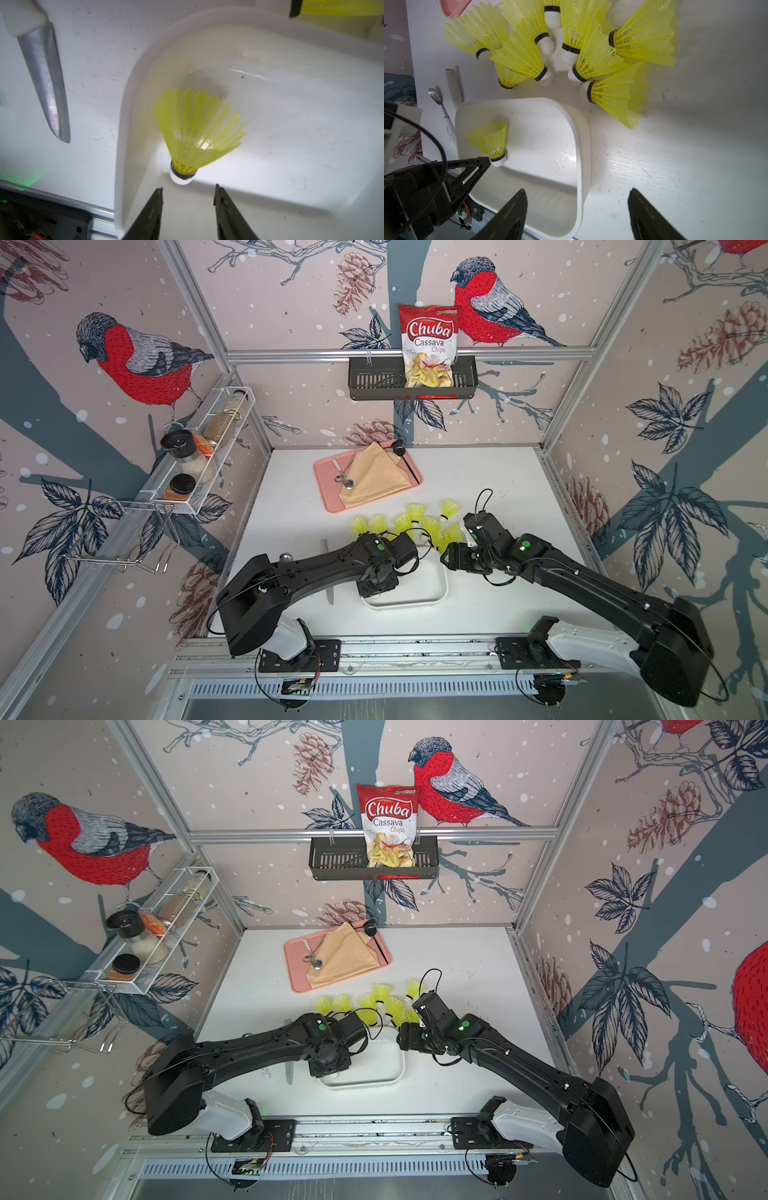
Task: Put the shuttlecocks into the storage box
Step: Place the shuttlecock in the storage box.
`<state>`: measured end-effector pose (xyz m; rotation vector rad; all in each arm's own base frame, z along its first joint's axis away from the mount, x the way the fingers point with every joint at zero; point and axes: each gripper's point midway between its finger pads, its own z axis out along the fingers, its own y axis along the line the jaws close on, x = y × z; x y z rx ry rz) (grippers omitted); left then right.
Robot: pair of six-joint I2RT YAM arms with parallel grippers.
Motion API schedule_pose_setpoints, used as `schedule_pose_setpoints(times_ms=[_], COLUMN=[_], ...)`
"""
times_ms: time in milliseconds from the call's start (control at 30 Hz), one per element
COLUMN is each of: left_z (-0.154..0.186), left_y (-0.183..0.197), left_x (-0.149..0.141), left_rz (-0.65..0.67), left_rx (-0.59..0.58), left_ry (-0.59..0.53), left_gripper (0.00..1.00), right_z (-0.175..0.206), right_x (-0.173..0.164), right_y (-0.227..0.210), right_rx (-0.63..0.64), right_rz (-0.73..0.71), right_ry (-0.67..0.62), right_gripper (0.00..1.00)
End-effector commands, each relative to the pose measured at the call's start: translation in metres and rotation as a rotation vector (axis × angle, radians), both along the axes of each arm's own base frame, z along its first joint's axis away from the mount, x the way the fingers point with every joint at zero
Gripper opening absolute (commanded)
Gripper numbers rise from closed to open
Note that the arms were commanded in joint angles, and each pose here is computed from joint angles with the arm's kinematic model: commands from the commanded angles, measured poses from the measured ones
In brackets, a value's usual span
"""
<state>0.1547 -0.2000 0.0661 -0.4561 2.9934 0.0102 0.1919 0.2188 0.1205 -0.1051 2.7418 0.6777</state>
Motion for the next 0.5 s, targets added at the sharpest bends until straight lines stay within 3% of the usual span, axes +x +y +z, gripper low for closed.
schedule_pose_setpoints(times_ms=[0, 200, 467], left_z=[0.005, 0.038, 0.103], left_y=[0.009, -0.002, -0.028], left_x=[-0.001, 0.016, 0.072], left_rz=[0.020, 0.025, -0.105], left_rx=[0.027, -0.027, -0.162], left_ry=[-0.004, -0.096, -0.345], left_gripper=[0.45, 0.46, 0.49], right_z=[0.005, 0.012, 0.001], right_x=[0.005, 0.022, 0.033], right_y=[-0.003, -0.004, 0.005], right_rx=[0.003, 0.008, 0.113], right_rz=[-0.038, -0.122, -0.318], right_ry=[-0.001, -0.006, 0.109], right_gripper=[0.79, 0.79, 0.72])
